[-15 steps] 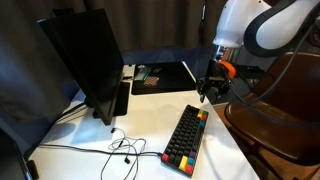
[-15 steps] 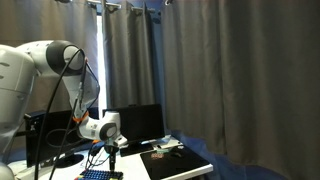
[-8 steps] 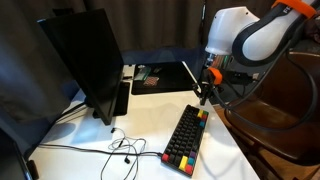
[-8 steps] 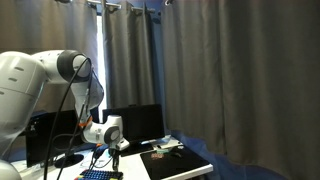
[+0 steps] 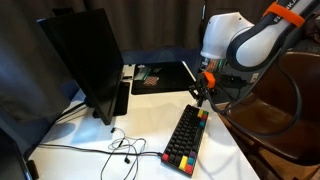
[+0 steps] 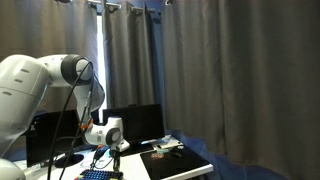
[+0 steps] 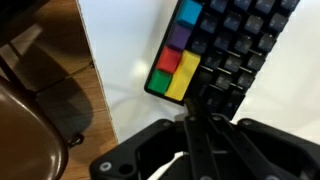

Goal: Press the third key in the right most column on the keyboard

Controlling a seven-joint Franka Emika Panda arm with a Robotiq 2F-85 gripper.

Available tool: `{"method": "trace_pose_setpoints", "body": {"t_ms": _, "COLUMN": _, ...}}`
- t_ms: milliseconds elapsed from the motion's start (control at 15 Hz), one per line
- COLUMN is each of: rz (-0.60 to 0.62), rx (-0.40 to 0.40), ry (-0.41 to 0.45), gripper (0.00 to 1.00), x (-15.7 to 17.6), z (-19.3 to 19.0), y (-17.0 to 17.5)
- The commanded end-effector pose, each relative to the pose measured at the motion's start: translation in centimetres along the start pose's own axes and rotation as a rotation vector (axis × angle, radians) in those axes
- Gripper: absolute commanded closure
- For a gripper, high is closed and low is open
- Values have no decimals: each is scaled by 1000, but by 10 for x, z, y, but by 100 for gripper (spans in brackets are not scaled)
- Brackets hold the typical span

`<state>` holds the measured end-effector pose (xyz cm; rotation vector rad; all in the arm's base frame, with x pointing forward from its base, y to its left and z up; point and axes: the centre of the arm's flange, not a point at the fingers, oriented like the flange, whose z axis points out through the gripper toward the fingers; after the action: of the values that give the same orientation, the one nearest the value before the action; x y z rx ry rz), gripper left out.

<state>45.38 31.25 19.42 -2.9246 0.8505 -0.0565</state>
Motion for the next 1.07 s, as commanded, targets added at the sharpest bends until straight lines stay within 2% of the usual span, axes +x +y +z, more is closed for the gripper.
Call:
{"method": "trace_pose_setpoints", "body": {"t_ms": 0, "rz": 32, "rx": -1, "ry": 25, "gripper": 94, "x": -1, "z": 10, "y": -12}}
{"method": "trace_pose_setpoints", "body": {"t_ms": 1000, "rz": 84, "rx": -10, "ry": 24, "gripper": 95, "x": 3, "z": 22, "y": -18}}
